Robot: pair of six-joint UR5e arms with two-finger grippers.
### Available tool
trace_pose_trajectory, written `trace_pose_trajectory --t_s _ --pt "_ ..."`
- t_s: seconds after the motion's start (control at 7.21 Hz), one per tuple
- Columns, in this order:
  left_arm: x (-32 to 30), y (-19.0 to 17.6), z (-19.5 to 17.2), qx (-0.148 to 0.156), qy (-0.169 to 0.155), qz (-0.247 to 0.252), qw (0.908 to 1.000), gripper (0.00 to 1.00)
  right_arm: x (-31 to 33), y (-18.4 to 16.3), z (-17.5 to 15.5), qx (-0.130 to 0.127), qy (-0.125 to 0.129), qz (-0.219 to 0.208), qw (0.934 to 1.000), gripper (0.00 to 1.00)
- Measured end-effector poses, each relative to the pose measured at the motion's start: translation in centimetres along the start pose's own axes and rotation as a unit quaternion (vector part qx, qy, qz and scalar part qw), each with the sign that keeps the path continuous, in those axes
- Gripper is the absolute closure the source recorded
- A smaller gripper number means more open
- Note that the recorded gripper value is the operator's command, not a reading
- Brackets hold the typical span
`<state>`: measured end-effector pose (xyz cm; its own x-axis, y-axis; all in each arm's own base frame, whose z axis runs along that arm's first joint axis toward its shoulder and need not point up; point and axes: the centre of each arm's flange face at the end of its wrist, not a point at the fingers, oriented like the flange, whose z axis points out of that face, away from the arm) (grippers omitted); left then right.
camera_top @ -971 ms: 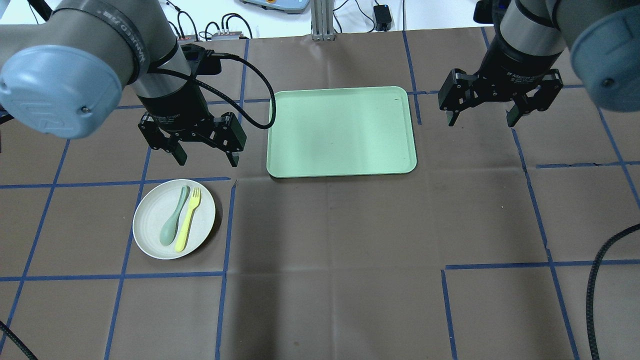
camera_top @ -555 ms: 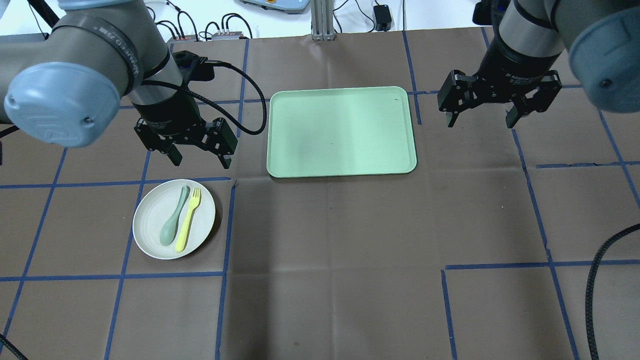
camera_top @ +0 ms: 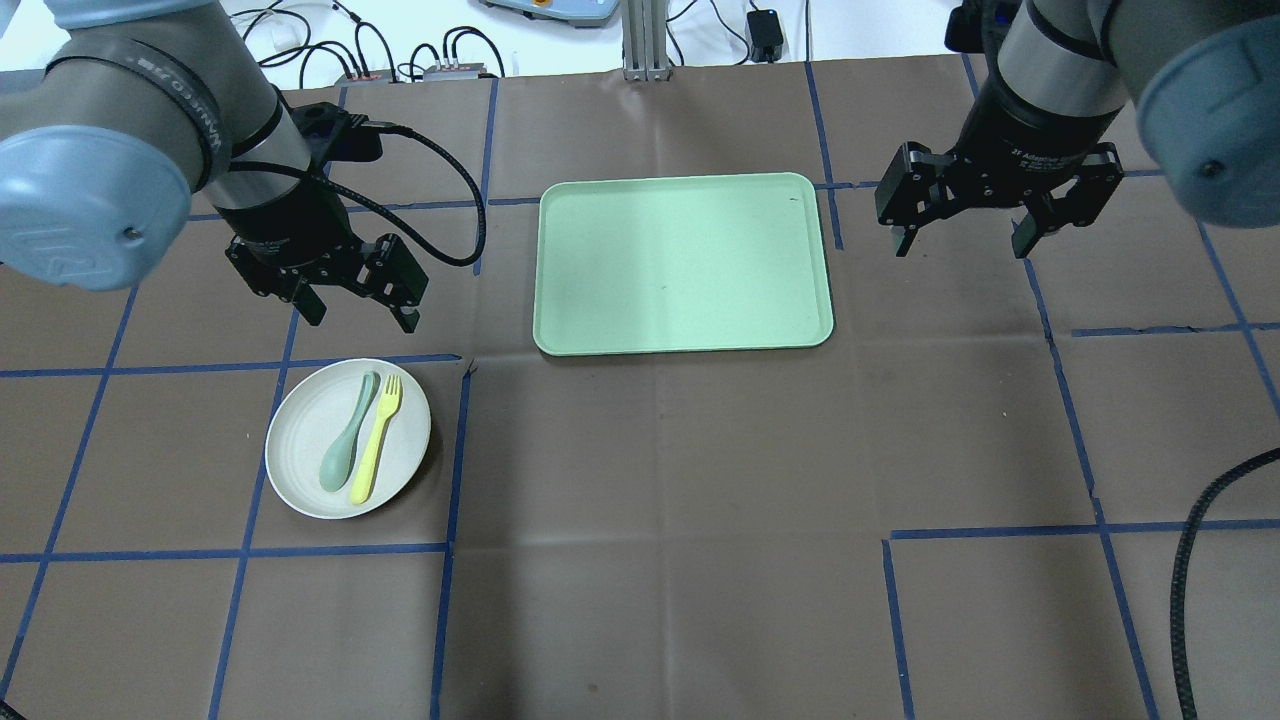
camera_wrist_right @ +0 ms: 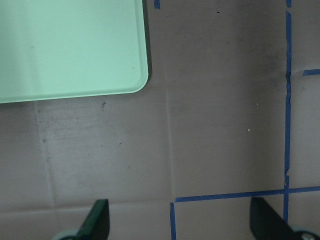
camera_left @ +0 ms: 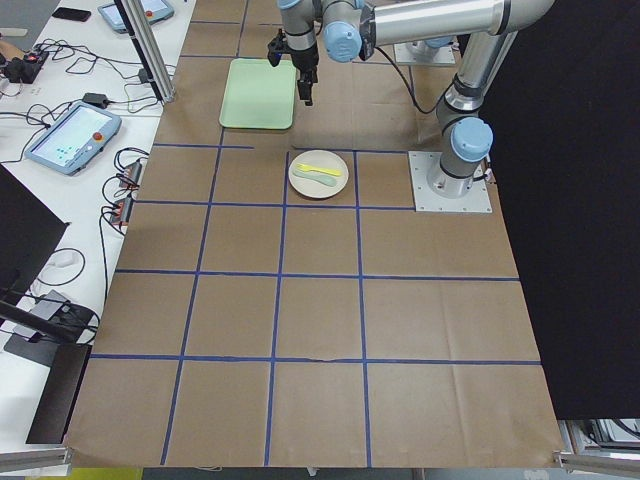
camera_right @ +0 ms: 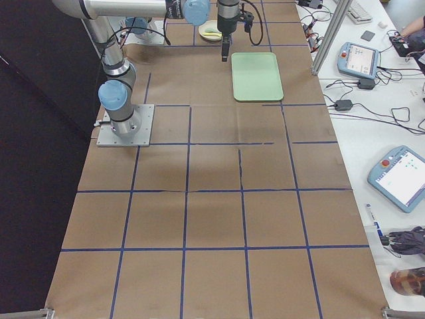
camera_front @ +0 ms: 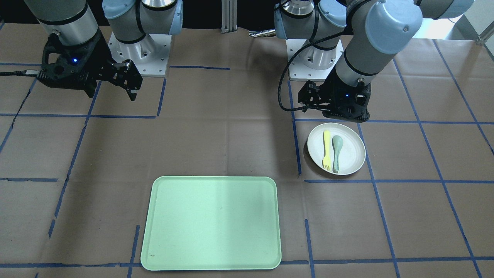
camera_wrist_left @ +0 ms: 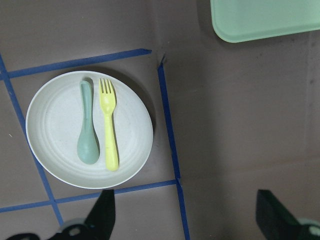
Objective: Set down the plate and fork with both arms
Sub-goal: 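Move the left gripper down toward the rim of the white plate, then grip the edge of the white plate with the left gripper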
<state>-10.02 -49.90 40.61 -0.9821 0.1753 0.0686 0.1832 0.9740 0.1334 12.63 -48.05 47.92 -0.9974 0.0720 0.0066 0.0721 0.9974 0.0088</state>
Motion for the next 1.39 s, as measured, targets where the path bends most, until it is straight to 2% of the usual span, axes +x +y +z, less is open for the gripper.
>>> trace_pose_trajectory --t_s 0.28,0.69,0.83,1.11,1.25,1.39 --pt "-5.9 0.3 2.0 -0.004 0.004 0.011 0.9999 0.0 0.0 0.0 0.1 -0.001 0.0 0.0 1.0 0.0" --pt "-12.4 2.1 7.6 -0.004 0.016 -0.019 0.9997 0.0 0.0 0.0 0.2 -0.002 0.0 0.0 1.0 0.0" --pt "-13.4 2.3 9.5 0.004 0.013 -0.006 0.9999 0.0 0.0 0.0 0.1 -0.002 0.0 0.0 1.0 0.0" --pt "-16.3 1.2 14.0 0.021 0.005 0.051 0.9985 0.01 0.0 0.0 0.1 -0.003 0.0 0.0 1.0 0.0" --pt "-18.3 1.0 16.1 0.017 0.015 0.07 0.9973 0.02 0.0 0.0 0.2 -0.003 0.0 0.0 1.0 0.0" --pt "-19.8 1.2 17.6 0.01 0.025 0.077 0.9966 0.09 0.0 0.0 0.1 -0.003 0.0 0.0 1.0 0.0"
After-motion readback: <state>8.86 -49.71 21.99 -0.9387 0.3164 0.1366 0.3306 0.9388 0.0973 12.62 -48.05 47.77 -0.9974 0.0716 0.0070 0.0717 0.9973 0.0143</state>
